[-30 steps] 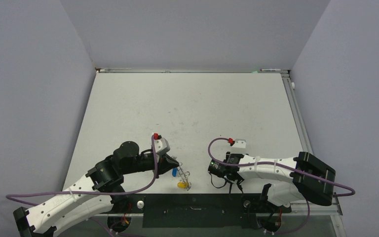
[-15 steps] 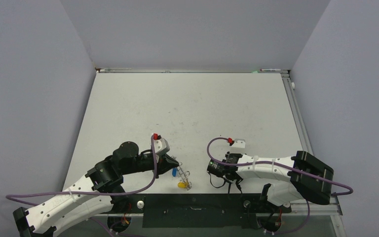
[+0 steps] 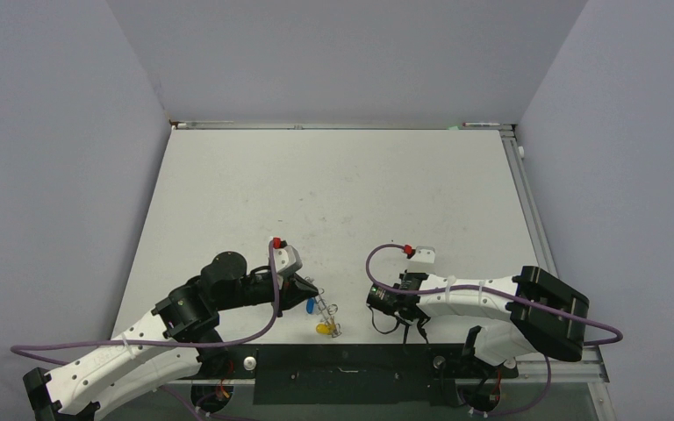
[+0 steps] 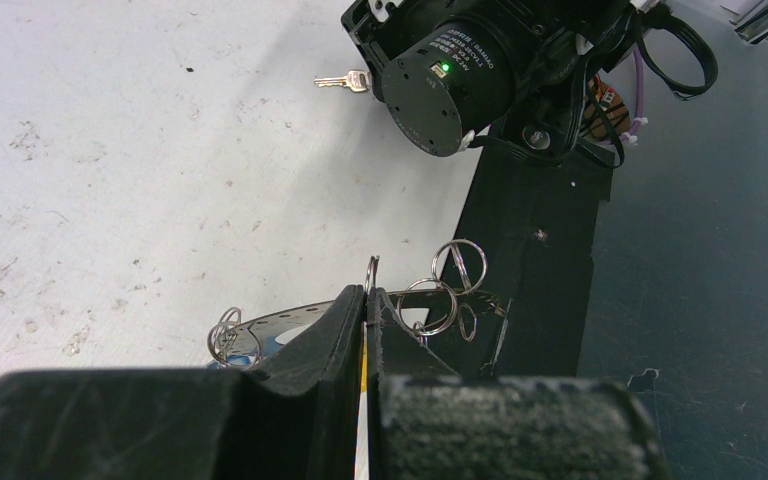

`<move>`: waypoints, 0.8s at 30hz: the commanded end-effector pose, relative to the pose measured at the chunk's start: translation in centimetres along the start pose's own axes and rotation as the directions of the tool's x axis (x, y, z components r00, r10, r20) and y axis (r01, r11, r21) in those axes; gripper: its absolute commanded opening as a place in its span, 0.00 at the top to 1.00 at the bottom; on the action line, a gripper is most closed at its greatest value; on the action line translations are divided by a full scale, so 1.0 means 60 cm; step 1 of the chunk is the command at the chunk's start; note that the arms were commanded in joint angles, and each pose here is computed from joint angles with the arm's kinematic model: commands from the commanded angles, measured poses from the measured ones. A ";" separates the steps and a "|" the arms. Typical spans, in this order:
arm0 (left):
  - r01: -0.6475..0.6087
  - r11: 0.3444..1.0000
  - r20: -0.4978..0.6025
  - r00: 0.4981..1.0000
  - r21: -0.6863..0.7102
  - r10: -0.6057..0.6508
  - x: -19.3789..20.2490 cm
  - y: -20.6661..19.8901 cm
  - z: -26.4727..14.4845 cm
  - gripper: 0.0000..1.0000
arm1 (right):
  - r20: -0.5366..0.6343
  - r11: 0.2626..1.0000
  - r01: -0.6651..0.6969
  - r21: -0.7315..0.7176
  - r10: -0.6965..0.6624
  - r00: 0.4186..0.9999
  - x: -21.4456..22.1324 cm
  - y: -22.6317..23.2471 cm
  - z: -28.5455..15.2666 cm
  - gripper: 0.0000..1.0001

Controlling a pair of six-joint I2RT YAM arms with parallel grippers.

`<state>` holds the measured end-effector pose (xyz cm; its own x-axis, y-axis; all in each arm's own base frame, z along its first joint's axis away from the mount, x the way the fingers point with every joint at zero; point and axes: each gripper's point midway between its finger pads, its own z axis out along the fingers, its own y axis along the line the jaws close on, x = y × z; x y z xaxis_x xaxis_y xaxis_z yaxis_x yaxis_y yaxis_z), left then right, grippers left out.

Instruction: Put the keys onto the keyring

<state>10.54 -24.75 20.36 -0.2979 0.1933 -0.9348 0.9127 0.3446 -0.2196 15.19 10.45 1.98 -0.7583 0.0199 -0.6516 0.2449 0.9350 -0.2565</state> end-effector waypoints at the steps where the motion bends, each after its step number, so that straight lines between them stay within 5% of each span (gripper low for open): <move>1: -0.029 1.000 0.067 0.997 0.010 0.028 -0.035 -0.007 -0.003 1.00 | 0.044 1.000 -0.028 0.001 0.028 0.999 -0.014 0.002 0.002 0.82; 12: -0.032 0.999 0.066 0.997 0.016 0.031 -0.035 -0.009 -0.003 1.00 | 0.032 0.999 -0.034 0.008 0.034 0.999 -0.007 -0.001 0.004 0.95; 24: -0.032 0.999 0.066 0.997 0.023 0.031 -0.035 -0.012 -0.002 1.00 | 0.115 0.988 0.076 -0.132 -0.061 0.991 -0.069 0.053 -0.052 0.95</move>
<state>10.37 -24.82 20.36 -0.2966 0.1954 -0.9348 0.9152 0.3379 -0.2197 15.24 11.30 2.56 -0.7631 -0.0421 -0.6449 0.1773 0.9459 -0.2716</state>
